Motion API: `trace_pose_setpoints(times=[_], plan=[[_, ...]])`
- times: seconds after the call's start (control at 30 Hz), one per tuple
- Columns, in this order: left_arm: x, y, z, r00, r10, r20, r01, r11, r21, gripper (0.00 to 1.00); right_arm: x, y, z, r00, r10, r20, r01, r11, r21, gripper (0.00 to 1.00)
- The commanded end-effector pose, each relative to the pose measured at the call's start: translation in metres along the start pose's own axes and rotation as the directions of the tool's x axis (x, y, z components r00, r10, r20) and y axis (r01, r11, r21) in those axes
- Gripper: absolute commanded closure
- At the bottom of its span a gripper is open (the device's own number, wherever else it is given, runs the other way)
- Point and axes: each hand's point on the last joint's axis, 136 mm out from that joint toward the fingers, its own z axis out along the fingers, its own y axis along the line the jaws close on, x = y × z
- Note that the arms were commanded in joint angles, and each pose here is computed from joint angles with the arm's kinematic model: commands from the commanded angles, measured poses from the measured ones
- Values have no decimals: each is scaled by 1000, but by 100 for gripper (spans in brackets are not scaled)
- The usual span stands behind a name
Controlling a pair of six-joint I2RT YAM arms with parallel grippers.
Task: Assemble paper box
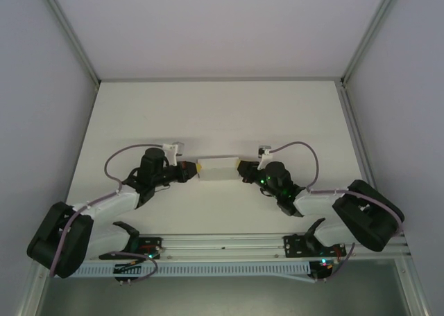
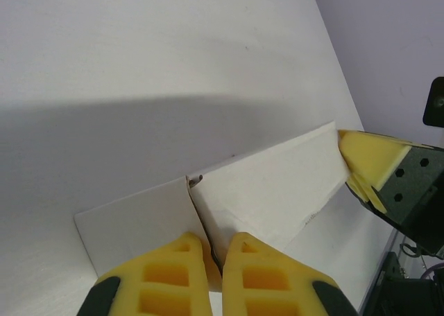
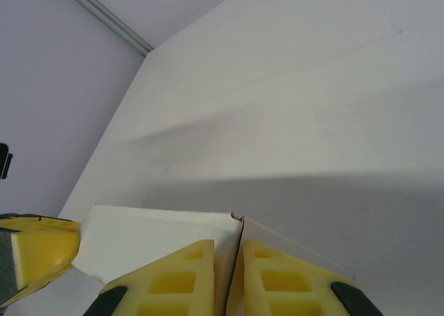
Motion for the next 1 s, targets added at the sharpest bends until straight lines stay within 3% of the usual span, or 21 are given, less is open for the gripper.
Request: trace_pose_setpoints(times=[0.0, 0.2, 0.23, 0.27, 0.33, 0.37, 0.43, 0.53, 0.57, 0.6, 0.63, 0.67, 0.73, 0.83, 0.9, 0.97], plan=[[72, 56, -8, 975, -75, -207, 36, 982, -183, 100, 96, -76, -26, 936, -42, -349, 122, 970, 209, 100], [62, 49, -7, 976, -79, -203, 41, 982, -182, 98, 83, -67, -20, 942, -20, -334, 100, 970, 224, 97], [58, 45, -7, 977, -71, -203, 34, 984, -177, 75, 79, -65, -20, 945, -13, -328, 94, 968, 233, 95], [52, 41, -8, 978, -63, -200, 28, 984, -174, 65, 74, -65, -20, 947, 6, -322, 82, 963, 257, 93], [38, 33, -9, 983, -51, -179, 19, 985, -174, 61, 64, -60, -21, 950, 18, -312, 74, 957, 282, 83], [29, 27, -10, 985, -39, -166, 10, 985, -170, 47, 54, -53, -20, 956, 25, -291, 61, 957, 285, 80], [11, 15, -12, 991, -8, -137, -14, 987, -163, 37, 39, -40, -21, 964, 19, -266, 55, 962, 269, 71], [-23, -4, -16, 996, 47, -78, -60, 984, -168, 7, 8, -21, -22, 979, -1, -206, 55, 964, 260, 60], [-36, -10, -18, 996, 70, -54, -79, 981, -180, 0, -4, -15, -22, 983, -14, -185, 64, 961, 268, 52], [-47, -13, -21, 996, 87, -36, -92, 976, -199, 0, -14, -9, -23, 984, -35, -175, 82, 959, 272, 47], [-58, -16, -24, 995, 99, -17, -100, 970, -222, 0, -25, -3, -24, 984, -65, -166, 108, 957, 269, 37], [-69, -18, -27, 994, 112, 4, -107, 963, -248, 0, -36, 4, -24, 982, -99, -160, 140, 954, 266, 17], [-86, -19, -36, 990, 136, 40, -118, 944, -307, 0, -50, 19, -24, 967, -190, -170, 226, 947, 227, 0], [-109, -7, -56, 982, 166, 86, -109, 881, -461, 0, -55, 53, -20, 889, -399, -225, 421, 905, 57, 0], [-120, 6, -71, 978, 176, 109, -85, 820, -565, 0, -45, 76, -20, 770, -580, -266, 569, 813, -125, 0], [-126, 13, -82, 974, 191, 125, -74, 782, -619, 0, -26, 91, -24, 598, -747, -290, 674, 665, -323, 0]])
